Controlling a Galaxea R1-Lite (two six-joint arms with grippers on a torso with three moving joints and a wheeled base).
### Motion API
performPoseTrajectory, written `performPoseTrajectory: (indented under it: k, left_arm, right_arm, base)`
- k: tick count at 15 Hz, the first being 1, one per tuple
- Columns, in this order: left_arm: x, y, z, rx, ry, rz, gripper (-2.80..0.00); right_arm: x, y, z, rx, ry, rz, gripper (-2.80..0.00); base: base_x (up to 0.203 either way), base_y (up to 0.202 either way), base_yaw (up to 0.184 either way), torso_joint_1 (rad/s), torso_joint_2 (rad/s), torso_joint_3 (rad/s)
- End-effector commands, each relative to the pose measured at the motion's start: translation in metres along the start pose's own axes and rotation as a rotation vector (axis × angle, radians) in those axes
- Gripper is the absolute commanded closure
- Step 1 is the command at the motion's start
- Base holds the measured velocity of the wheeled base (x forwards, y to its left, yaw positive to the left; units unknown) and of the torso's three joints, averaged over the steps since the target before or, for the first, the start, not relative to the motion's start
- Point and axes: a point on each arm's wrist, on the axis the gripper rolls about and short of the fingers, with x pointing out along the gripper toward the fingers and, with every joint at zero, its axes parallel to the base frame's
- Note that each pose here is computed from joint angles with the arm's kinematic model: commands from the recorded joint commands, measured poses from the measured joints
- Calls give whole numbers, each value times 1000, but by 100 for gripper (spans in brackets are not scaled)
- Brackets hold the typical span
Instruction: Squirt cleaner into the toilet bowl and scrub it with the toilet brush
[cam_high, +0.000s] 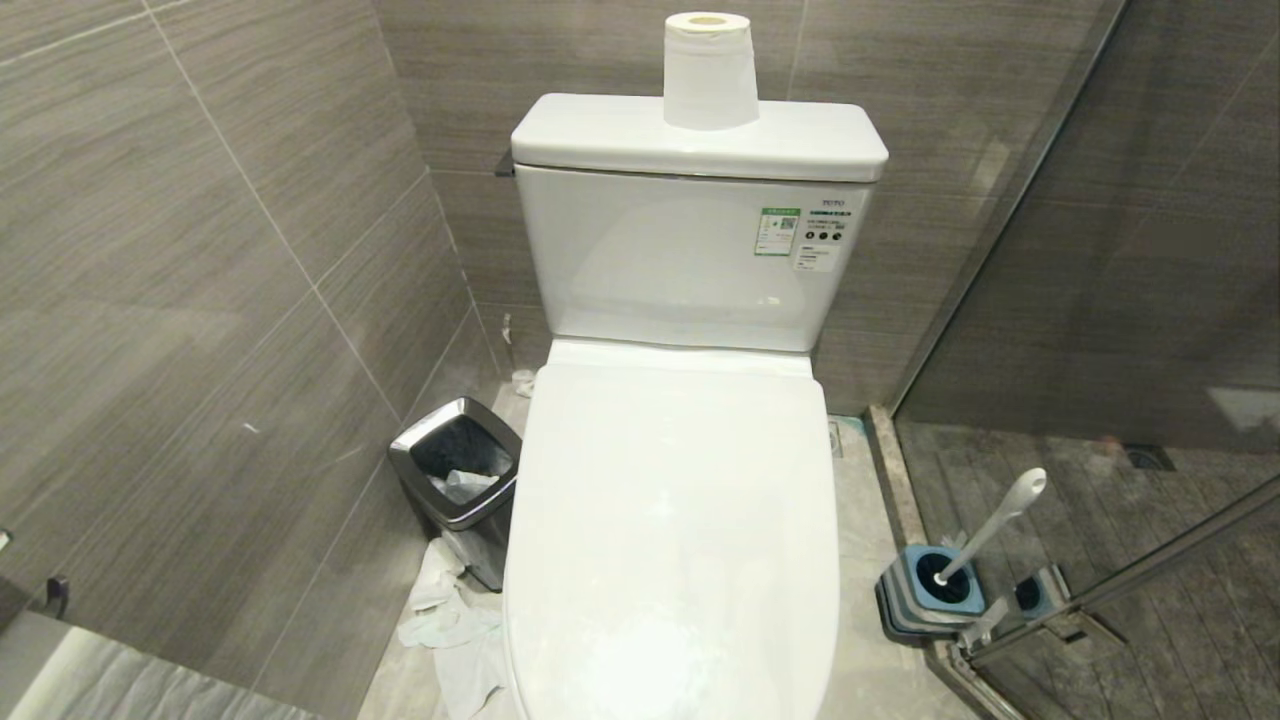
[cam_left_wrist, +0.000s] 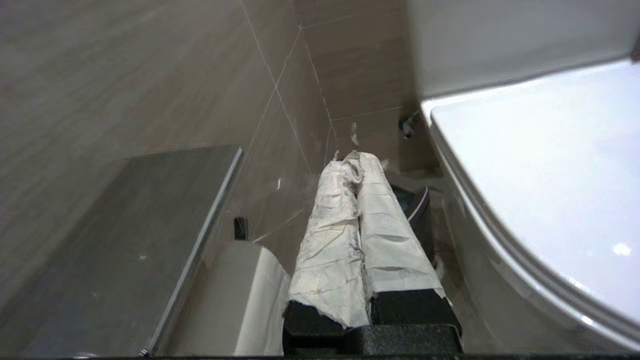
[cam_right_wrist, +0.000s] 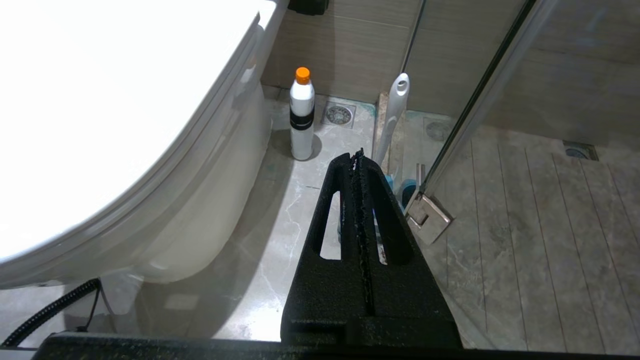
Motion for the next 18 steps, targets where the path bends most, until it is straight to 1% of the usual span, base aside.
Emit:
performPoseTrajectory:
  k: [1,2,3,5,6,9,10,11,12,13,14,16,17,18]
  left_arm:
    - [2,-4,-13,19,41,-11,0]
    - [3,-6,-24,31,61,-19,0]
    - [5,-8,-31,42,53,-22,0]
    - [5,-9,-31,57,39,-24,0]
    - [5,-9,-34,65,64,-31,0]
    - [2,-13,-50,119,225,-75,0]
    - [2,-14,-52,117,240,-89,0]
    - [2,-14,-52,105,240,-94,0]
    - [2,-15,-52,75,237,-105,0]
    - [2,-15,-52,33,238,-104,0]
    - [2,-15,-53,-23,243,-97,0]
    - [1,-15,-55,-126,278,-86,0]
    - [1,-15,-55,-147,283,-69,0]
    - [1,-15,-55,-140,283,-63,0]
  right_arm:
    - [1,0,-3,0,11,2,0]
    - [1,0,-3,0,11,1,0]
    - [1,0,-3,0,11,2,0]
    - [1,0,-3,0,11,1,0]
    - [1,0,-3,0,11,2,0]
    - [1,0,-3,0,11,2,0]
    - [1,0,-3,0,11,2,0]
    - [1,0,-3,0,11,1,0]
    - [1,0,-3,0,11,1,0]
    - [1,0,-3,0,11,1,0]
    - [1,0,-3,0,11,1,0]
    - [1,0,-3,0,11,1,0]
    - [1,0,-3,0,11,1,0]
    - [1,0,-3,0,11,1,0]
  base:
    - [0,0,0,0,0,0]
    - [0,0,0,0,0,0]
    - [0,0,0,0,0,0]
    - [0,0,0,0,0,0]
    - [0,0,0,0,0,0]
    - [0,0,0,0,0,0]
    - [0,0,0,0,0,0]
    - [0,0,0,0,0,0]
    - [0,0,0,0,0,0]
    - [0,0,0,0,0,0]
    - [0,0,0,0,0,0]
    - [0,0,0,0,0,0]
    - [0,0,0,0,0,0]
    - [0,0,0,0,0,0]
